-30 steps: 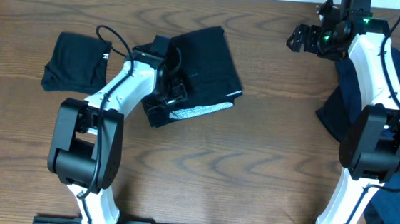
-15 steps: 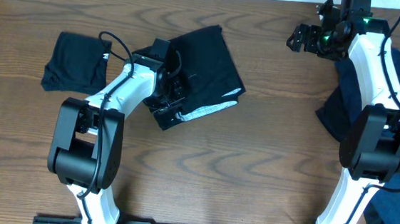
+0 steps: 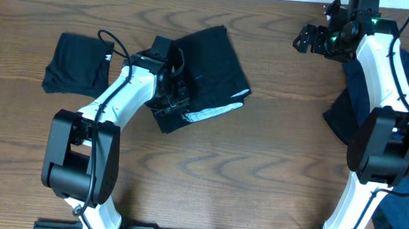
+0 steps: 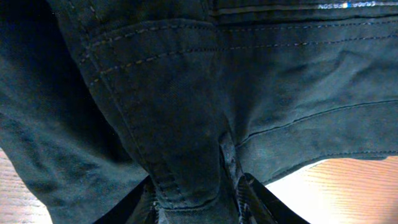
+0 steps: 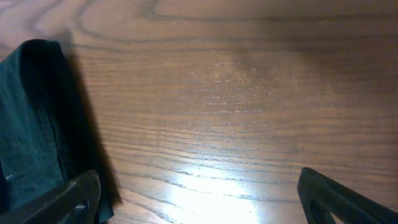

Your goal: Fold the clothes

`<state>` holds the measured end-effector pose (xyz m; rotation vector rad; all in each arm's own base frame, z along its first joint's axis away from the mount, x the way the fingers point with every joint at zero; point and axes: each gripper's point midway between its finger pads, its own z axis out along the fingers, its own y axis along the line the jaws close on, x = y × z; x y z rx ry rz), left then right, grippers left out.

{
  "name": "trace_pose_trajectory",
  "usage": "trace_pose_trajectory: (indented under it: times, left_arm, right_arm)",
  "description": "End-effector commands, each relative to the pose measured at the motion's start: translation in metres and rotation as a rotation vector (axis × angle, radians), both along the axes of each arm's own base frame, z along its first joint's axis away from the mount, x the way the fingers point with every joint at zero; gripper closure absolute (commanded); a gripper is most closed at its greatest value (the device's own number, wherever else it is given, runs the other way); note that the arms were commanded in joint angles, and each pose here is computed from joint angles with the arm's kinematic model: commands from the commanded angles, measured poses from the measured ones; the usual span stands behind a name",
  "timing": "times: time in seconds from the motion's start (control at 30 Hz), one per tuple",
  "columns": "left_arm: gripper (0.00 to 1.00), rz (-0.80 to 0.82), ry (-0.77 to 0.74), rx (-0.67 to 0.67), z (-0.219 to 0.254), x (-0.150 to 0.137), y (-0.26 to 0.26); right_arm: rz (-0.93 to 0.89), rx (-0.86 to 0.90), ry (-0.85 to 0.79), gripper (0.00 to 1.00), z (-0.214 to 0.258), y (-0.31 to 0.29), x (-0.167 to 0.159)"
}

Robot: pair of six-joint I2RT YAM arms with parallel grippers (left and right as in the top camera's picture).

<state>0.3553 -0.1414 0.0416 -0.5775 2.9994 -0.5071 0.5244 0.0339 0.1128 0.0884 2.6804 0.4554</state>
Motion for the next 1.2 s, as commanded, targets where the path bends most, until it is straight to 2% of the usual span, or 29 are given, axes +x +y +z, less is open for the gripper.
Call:
trace_pose_trajectory:
  times: [0.0,0.03,0.1,0.43,0.6,0.7,0.77,0.8,0.83,0.9,0.93,0.97,1.0,1.17]
  left_arm:
    - [0.64,-0.017,-0.016,0.009,0.003,0.0,0.001]
    - [0.71,-0.017,-0.016,0.009,0.003,0.001,0.001]
    - [0.94,-0.017,-0.016,0.009,0.003,0.0,0.001]
    - [0.94,-0.018,0.04,0.025,0.01,-0.017,0.007]
    - [0.94,-0.002,0.08,0.191,-0.002,-0.027,0.035]
    - [0.93,-0.004,0.101,0.2,-0.007,-0.03,0.037]
    - [0.9,-0.005,0.112,0.204,-0.01,-0.033,0.037]
    - [0.85,-0.006,0.116,0.205,-0.011,-0.034,0.038]
    - [0.74,-0.007,0.12,0.207,-0.011,-0.035,0.038]
    - [0.69,-0.024,0.116,0.208,-0.011,-0.035,0.038]
    - [0.63,-0.034,0.113,0.208,-0.011,-0.034,0.038]
    - [0.5,-0.043,0.112,0.209,-0.011,-0.035,0.039]
    - [0.42,-0.049,0.112,0.209,-0.011,-0.035,0.039]
    - [0.31,-0.072,0.116,0.212,-0.011,-0.036,0.043]
  right_arm:
    - [0.0,0.0,-0.011,0.01,0.005,0.0,0.002]
    - [0.0,0.0,-0.011,0.01,0.005,0.0,0.002]
    - [0.0,0.0,-0.011,0.01,0.005,0.0,0.002]
    - [0.0,0.0,-0.011,0.01,0.005,0.0,0.002]
    - [0.0,0.0,-0.011,0.01,0.005,0.0,0.002]
    - [0.0,0.0,-0.011,0.01,0.005,0.0,0.002]
    - [0.0,0.0,-0.011,0.01,0.005,0.0,0.002]
    - [0.0,0.0,-0.011,0.01,0.005,0.0,0.002]
    - [0.0,0.0,-0.011,0.01,0.005,0.0,0.002]
    - [0.0,0.0,-0.011,0.01,0.005,0.0,0.002]
    - [0.0,0.0,-0.011,0.01,0.005,0.0,0.002]
    - [0.0,0.0,-0.011,0.01,0.005,0.0,0.002]
    - [0.0,0.0,-0.011,0.01,0.005,0.0,0.002]
    - [0.0,0.0,-0.011,0.01,0.005,0.0,0.002]
